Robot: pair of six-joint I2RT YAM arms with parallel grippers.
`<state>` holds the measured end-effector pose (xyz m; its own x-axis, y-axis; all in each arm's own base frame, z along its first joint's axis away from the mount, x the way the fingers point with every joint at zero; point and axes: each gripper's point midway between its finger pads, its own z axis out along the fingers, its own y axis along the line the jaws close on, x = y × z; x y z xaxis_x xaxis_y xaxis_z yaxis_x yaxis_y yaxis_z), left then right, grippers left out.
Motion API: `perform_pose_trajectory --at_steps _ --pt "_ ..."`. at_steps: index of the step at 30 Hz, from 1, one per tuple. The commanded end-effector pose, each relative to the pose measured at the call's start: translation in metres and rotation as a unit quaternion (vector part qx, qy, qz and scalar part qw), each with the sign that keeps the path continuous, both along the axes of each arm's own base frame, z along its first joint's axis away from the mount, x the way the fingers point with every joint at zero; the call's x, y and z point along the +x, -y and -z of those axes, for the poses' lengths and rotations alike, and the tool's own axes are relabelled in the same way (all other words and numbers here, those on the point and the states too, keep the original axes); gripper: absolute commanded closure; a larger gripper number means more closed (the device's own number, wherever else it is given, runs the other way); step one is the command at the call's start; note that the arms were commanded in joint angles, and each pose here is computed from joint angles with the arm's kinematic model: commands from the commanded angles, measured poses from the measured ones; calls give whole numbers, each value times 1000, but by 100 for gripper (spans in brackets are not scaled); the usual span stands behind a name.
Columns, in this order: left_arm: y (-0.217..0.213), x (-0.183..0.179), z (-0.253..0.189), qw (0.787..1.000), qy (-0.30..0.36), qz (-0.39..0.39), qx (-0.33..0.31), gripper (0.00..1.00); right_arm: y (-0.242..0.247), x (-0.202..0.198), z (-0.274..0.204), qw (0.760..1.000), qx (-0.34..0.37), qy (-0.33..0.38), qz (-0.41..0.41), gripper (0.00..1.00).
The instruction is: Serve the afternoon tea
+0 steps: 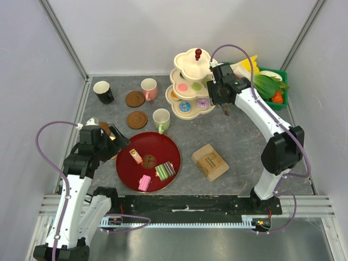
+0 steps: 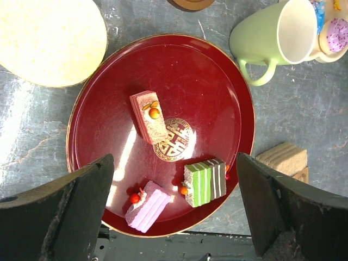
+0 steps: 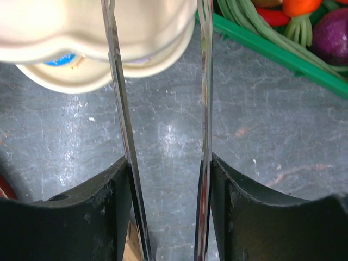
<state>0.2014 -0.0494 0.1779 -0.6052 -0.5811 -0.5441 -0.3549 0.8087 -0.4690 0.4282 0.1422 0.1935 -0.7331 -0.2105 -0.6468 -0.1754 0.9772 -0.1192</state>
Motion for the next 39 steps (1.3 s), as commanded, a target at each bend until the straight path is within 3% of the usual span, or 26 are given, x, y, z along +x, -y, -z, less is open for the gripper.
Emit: perform_pose_trajectory --at_steps 1,12,20,27,33,39 --pt "-1 4 -15 1000 30 4 5 1 9 -23 -34 999 -1 35 17 40" --pt "4 5 -11 1000 26 11 -6 1 -14 -102 -46 999 1 23 -30 40" --pt "2 2 -8 1000 24 7 -3 1 -110 -186 -41 983 49 14 -174 41" --pt "-4 -9 -15 1000 26 -1 7 1 -196 -237 -15 961 49 1 -274 41" --pt "-5 -14 -18 999 34 -1 11 1 -247 -264 21 951 -17 2 -308 40" --pt "-14 -17 -15 999 25 -9 34 1 -281 -278 43 947 -29 1 -320 39"
